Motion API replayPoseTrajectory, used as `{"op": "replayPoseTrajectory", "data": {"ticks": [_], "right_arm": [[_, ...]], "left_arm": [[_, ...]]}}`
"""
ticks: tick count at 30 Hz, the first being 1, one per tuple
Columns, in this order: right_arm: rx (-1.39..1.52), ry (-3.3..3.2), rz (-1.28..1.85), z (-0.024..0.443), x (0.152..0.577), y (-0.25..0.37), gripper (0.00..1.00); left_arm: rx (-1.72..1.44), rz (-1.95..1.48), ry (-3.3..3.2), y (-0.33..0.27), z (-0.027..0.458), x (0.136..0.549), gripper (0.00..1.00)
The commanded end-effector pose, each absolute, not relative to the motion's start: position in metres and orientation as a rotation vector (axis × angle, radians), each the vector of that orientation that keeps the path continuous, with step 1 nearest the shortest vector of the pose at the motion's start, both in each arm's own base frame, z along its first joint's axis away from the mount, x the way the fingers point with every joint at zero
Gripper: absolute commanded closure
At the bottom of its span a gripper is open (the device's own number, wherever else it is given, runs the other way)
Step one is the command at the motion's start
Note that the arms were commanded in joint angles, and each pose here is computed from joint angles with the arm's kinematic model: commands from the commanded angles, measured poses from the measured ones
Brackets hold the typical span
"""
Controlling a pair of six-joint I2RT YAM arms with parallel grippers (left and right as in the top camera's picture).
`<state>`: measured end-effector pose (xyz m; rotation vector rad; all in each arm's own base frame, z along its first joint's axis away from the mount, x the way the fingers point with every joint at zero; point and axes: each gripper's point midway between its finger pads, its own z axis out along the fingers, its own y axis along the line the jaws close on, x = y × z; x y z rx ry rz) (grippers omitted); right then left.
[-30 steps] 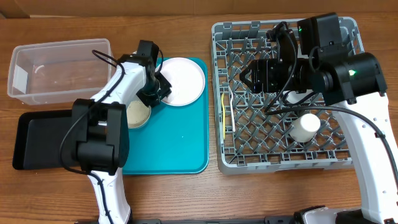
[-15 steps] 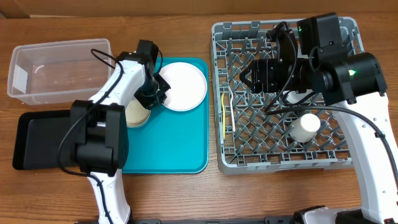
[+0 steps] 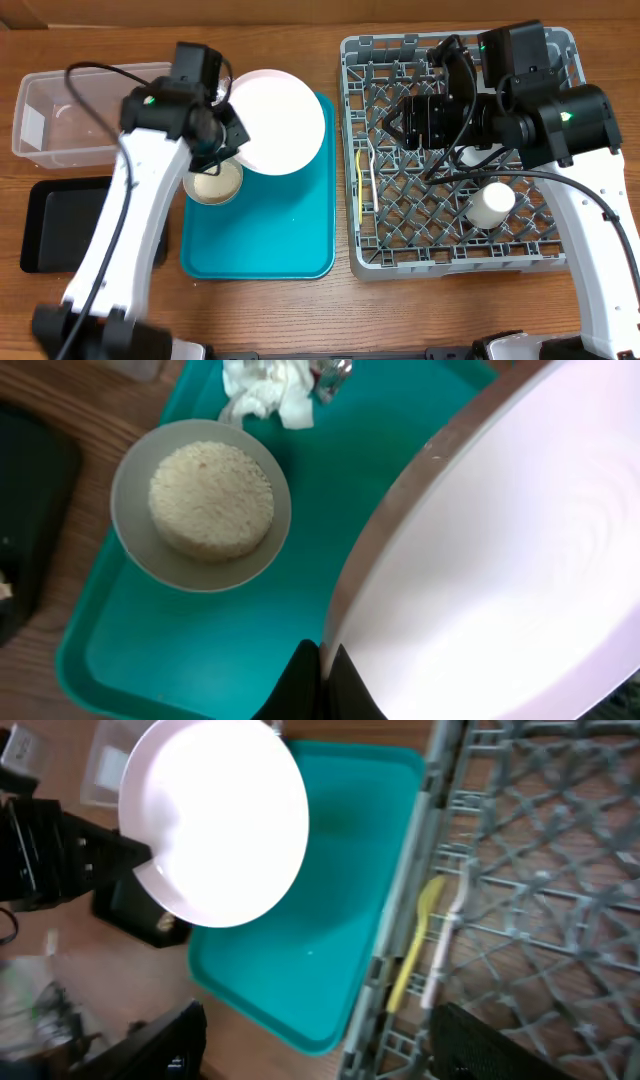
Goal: Sort waste into correct bins and load items into the dishwasher rack
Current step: 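Hand the white plate to the right gripper and stand it in the rack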
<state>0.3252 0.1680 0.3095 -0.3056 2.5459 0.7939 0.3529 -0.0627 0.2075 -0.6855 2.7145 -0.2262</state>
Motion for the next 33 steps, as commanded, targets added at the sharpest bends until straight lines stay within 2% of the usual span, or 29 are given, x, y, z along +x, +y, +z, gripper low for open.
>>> {"op": "replayPoseTrajectory", "data": {"ticks": [1, 6, 9, 14, 17, 20, 21, 25, 29, 32, 33], "right_arm": [[-0.463, 2.485, 0.986, 0.319, 0.314, 0.196, 0.23], [-0.569, 2.473, 1.024, 0.308, 0.317, 0.220, 0.20], [-0.744, 2.406, 1.069, 0.304, 0.312, 0.249, 0.18], [-0.870, 2.340, 1.077, 0.302, 0.307, 0.275, 0.26], [-0.892, 2.317, 1.081, 0.304, 0.305, 0.281, 0.38], [-0.897, 2.312, 1.091, 0.305, 0.304, 0.282, 0.57], [-0.898, 2.311, 1.094, 0.306, 0.304, 0.283, 0.60], [-0.895, 2.312, 1.107, 0.307, 0.302, 0.283, 0.83], [-0.893, 2.287, 1.112, 0.317, 0.297, 0.281, 0.87], [-0.897, 2.250, 1.105, 0.330, 0.291, 0.278, 0.92], [-0.894, 2.240, 1.097, 0.334, 0.289, 0.276, 0.92]], "left_arm": [[-0.564, -0.248, 2.616, -0.059, 0.253, 0.336, 0.96], [-0.502, -0.339, 2.555, -0.062, 0.288, 0.303, 0.96], [-0.466, -0.393, 2.552, -0.066, 0.300, 0.281, 0.96], [-0.425, -0.464, 2.574, -0.073, 0.305, 0.263, 0.96], [-0.362, -0.537, 2.581, -0.083, 0.309, 0.257, 0.96], [-0.359, -0.544, 2.577, -0.083, 0.311, 0.253, 0.96], [-0.358, -0.545, 2.574, -0.083, 0.312, 0.252, 0.96], [-0.361, -0.522, 2.556, -0.079, 0.315, 0.250, 0.96], [-0.377, -0.473, 2.545, -0.073, 0.315, 0.251, 0.85], [-0.382, -0.459, 2.541, -0.071, 0.315, 0.252, 0.65], [-0.381, -0.460, 2.540, -0.071, 0.315, 0.252, 0.61]]}}
